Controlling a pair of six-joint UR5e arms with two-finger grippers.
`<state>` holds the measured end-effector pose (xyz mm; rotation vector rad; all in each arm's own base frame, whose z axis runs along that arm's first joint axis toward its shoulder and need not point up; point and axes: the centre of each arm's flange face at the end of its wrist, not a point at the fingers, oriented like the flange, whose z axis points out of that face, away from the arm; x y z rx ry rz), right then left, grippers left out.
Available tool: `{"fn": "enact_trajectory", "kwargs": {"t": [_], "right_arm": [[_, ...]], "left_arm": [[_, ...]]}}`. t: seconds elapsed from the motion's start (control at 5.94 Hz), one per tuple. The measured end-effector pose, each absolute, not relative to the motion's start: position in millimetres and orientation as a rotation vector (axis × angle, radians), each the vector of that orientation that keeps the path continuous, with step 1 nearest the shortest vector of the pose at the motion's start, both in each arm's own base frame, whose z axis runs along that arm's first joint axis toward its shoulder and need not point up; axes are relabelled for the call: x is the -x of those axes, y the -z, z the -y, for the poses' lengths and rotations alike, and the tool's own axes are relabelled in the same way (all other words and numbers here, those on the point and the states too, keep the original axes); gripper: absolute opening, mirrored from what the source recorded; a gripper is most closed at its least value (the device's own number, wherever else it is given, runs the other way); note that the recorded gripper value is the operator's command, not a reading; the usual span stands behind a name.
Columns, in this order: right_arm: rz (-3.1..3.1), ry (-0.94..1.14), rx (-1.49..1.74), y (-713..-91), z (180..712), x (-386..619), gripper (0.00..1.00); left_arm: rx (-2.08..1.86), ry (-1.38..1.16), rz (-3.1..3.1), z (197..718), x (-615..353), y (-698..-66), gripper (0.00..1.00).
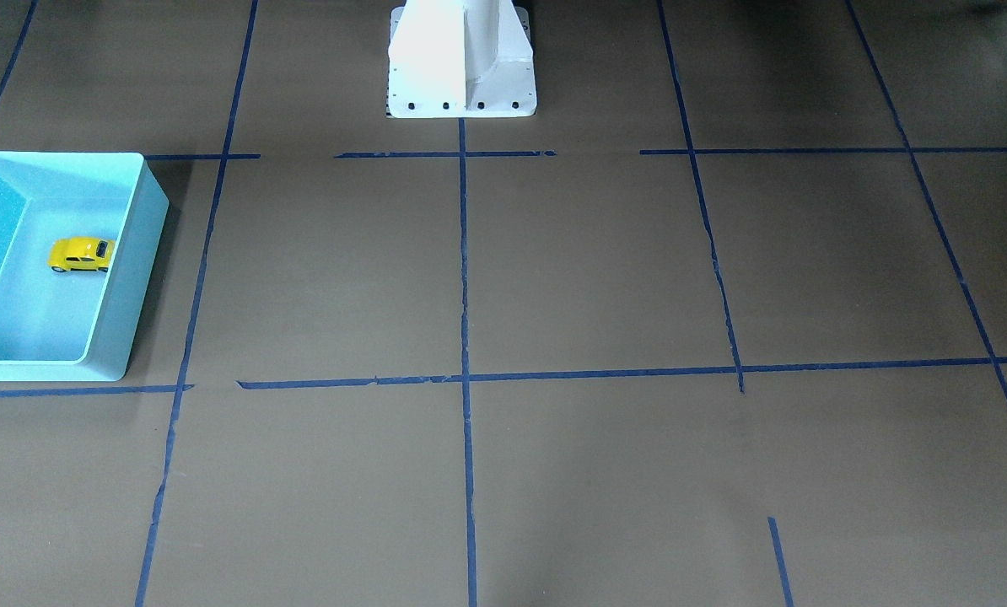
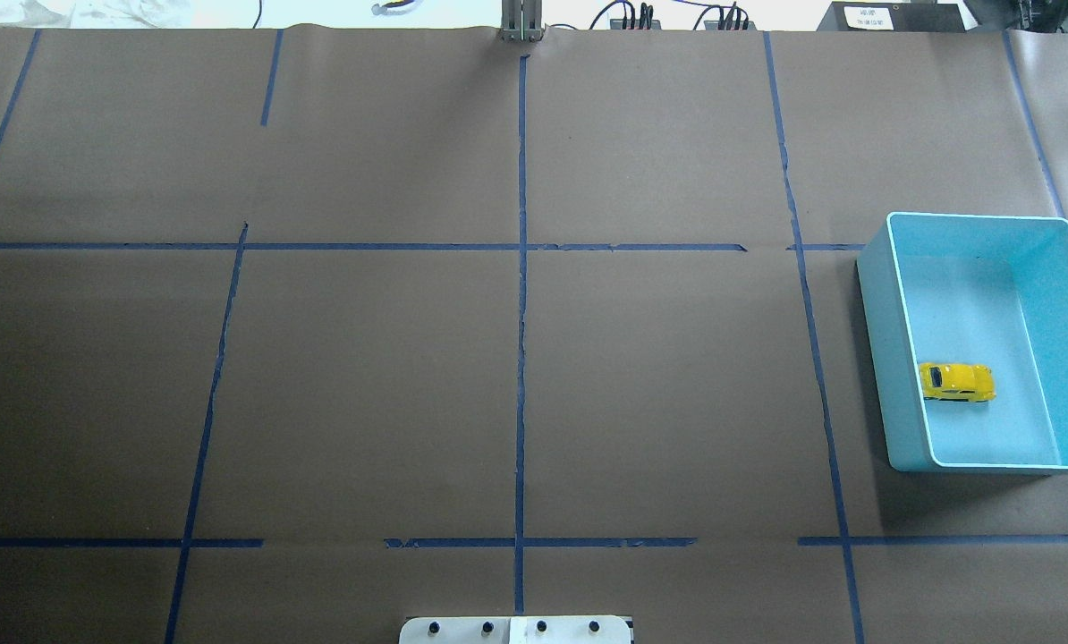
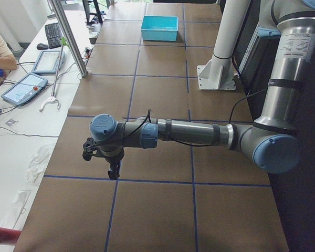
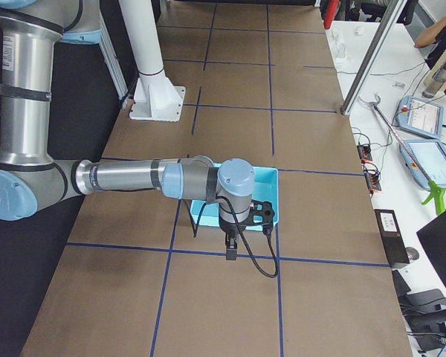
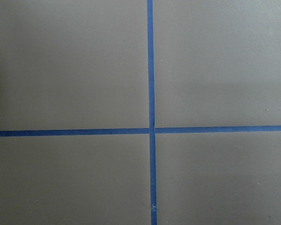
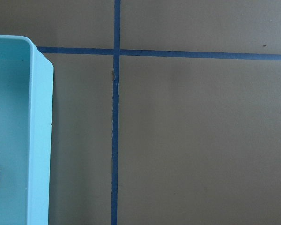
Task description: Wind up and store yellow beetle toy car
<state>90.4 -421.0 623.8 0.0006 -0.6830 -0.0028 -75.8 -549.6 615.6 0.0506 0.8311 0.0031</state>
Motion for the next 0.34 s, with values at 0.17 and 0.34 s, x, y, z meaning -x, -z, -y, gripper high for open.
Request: {"fn": "enact_trajectory", "kwargs": {"t": [0.17,0.34], "right_arm": [[0.686,0.003,-0.004,-623.5,422.0,-90.2,1.00],[0.686,0.006,-0.016,-624.5,422.5,-90.1,1.00]], "left_arm": [[-0.050,-0.004,-0.831,549.6,75.5,-615.5,1.00],[-0.050,-0.004,-0.831,549.6,75.5,-615.6,1.00]]}}
